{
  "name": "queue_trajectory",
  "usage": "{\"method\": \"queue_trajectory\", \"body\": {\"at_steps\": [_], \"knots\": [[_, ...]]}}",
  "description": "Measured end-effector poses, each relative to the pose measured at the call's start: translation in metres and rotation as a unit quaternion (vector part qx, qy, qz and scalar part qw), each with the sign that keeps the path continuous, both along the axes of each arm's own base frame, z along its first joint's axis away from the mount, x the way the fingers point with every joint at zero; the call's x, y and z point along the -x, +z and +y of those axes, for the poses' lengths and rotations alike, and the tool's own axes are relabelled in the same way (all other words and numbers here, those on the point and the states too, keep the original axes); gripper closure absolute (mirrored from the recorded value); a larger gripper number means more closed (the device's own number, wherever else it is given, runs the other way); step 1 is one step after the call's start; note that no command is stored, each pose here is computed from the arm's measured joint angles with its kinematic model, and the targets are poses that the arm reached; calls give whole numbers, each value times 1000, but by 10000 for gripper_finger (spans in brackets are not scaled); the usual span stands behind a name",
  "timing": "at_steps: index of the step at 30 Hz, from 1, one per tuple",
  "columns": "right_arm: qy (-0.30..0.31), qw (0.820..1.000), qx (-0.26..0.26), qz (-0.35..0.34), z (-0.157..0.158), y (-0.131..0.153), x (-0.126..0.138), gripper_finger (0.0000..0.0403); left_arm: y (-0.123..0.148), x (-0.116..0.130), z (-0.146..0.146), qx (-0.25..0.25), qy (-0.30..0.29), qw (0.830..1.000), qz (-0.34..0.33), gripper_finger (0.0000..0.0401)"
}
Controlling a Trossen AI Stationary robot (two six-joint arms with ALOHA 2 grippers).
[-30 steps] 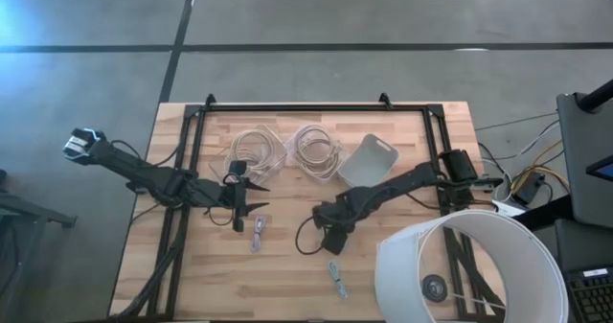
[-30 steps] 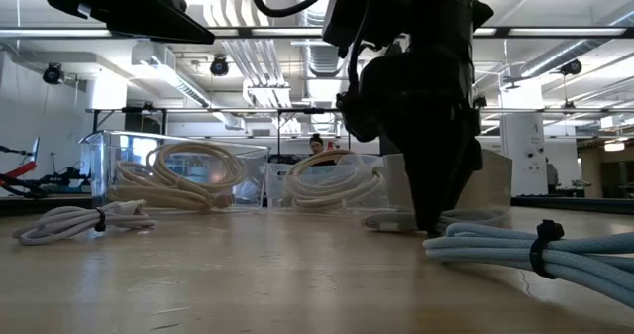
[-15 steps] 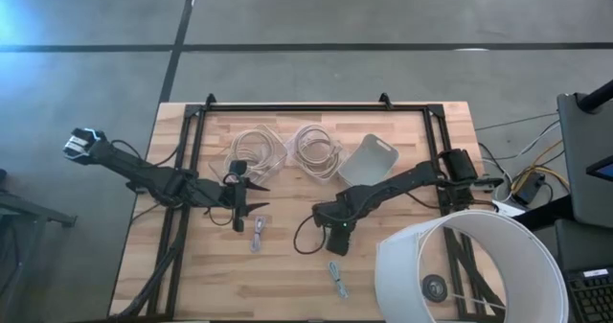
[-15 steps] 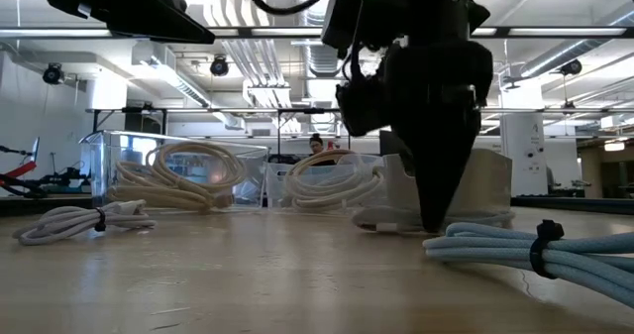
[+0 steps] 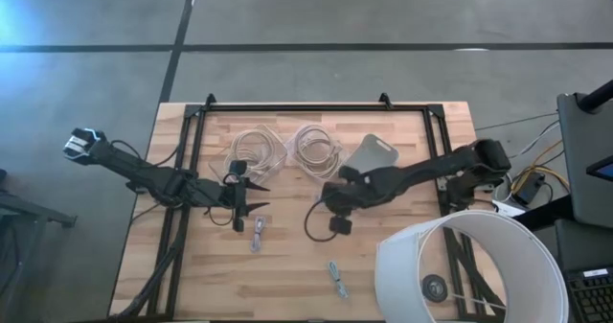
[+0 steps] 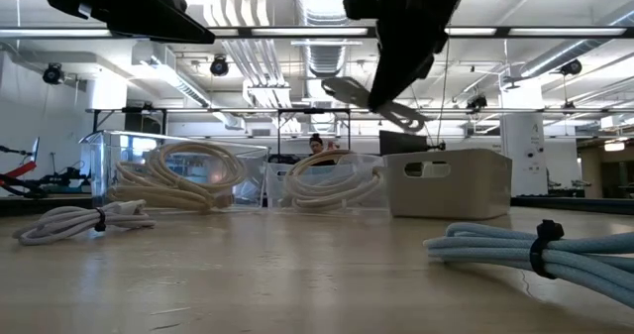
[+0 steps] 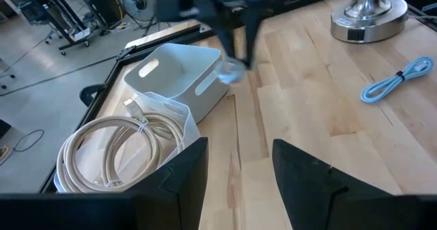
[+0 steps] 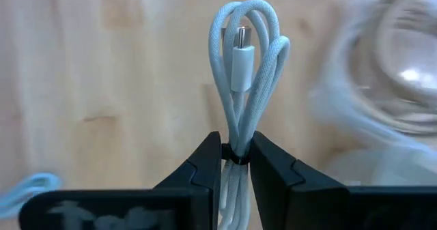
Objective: Pick & Place USB Port
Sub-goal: Put the white charger cable into the white bin
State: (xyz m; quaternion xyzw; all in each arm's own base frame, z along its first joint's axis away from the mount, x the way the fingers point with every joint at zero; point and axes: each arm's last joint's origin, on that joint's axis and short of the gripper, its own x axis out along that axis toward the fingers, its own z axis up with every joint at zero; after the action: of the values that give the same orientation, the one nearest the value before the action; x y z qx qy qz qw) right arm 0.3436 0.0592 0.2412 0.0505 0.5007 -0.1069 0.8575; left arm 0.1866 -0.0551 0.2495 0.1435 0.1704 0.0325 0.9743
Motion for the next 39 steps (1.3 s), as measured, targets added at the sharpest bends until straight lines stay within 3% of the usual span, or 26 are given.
{"method": "queue_trajectory", "body": {"at_steps": [11,22,33,39], "knots": [[-74,989,108,71,-43,18,29,349,0,0,0,0,0,1000,0,233],[-137,975,109,135,-88,5,38,348,0,0,0,0,0,1000,0,233],[-172,960,78,208,-116,-38,64,348,0,0,0,-1,0,1000,2,233],[-183,961,76,191,-124,-64,71,348,0,0,0,-1,0,1000,2,233]]}}
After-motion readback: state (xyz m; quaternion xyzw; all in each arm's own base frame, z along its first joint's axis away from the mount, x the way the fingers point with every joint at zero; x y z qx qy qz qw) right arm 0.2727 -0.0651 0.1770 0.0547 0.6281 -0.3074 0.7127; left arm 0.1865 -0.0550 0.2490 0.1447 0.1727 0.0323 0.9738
